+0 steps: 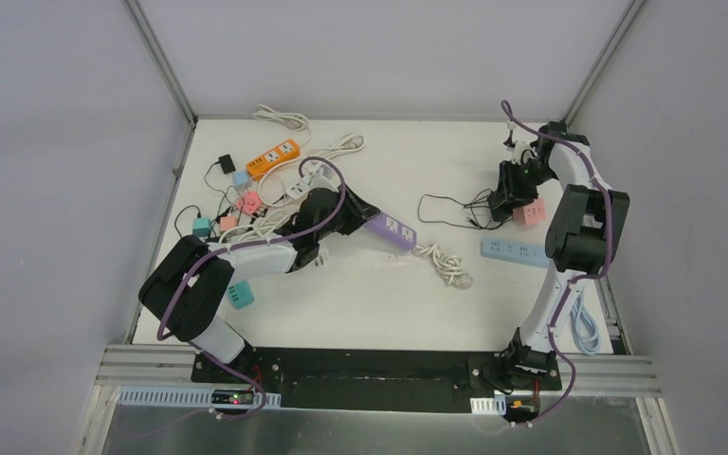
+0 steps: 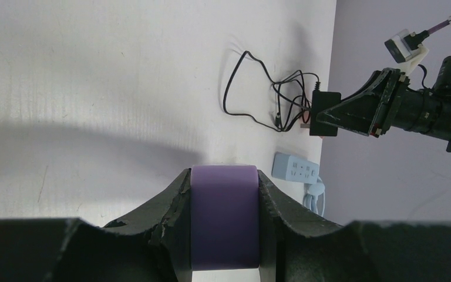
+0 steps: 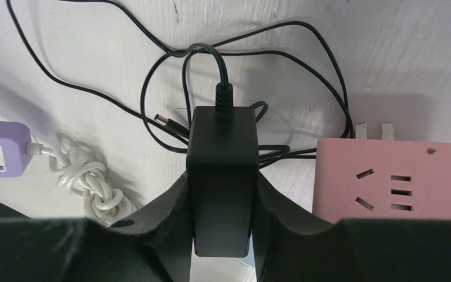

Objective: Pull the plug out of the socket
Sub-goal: Place the plug at the center of the board.

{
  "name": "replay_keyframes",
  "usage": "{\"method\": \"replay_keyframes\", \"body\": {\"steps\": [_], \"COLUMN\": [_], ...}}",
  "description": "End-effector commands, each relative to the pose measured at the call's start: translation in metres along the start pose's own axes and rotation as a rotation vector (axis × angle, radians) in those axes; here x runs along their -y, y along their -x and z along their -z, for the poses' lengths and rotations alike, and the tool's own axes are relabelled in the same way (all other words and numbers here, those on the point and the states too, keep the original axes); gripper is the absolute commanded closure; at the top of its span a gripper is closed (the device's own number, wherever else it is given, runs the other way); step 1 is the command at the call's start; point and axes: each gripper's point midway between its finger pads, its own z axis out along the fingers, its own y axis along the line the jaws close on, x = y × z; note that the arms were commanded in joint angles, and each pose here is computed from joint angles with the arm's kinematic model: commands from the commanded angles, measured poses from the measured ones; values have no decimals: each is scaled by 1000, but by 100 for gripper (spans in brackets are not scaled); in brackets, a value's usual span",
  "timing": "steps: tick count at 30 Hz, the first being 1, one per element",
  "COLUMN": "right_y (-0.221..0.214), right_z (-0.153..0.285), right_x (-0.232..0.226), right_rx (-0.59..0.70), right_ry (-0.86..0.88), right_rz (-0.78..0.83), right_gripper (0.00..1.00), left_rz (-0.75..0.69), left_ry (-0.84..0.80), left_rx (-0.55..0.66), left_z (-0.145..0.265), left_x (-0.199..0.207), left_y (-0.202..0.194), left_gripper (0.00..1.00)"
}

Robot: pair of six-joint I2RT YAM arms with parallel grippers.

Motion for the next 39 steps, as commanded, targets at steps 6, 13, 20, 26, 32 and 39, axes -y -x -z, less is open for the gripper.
{"method": "replay_keyframes", "body": {"steps": [6, 13, 20, 26, 32, 39], "right_y": [-10, -15, -11, -5, 9, 16], "right_z": [-5, -6, 4, 26, 63, 97], "right_x": [6, 7, 3, -6, -29, -71], "right_rx": [-33, -42, -9, 31, 118, 202], "right_ry": [-36, -44, -49, -53, -16, 121], "right_rz": [31, 27, 45, 81, 173, 286], "right_gripper": [82, 65, 35, 29, 29, 29], "left_rz": [38, 49, 55, 52, 46, 49], "left_ry": [-123, -125, -129, -135, -146, -214], "left_rx": [74, 68, 65, 63, 65, 45], "left_z": [-4, -2, -1, 1, 3, 3], "left_x": [38, 38, 39, 40, 43, 55], "left_y": [33, 32, 31, 31, 32, 34], "left_gripper": [100, 100, 100, 100, 100, 100]}}
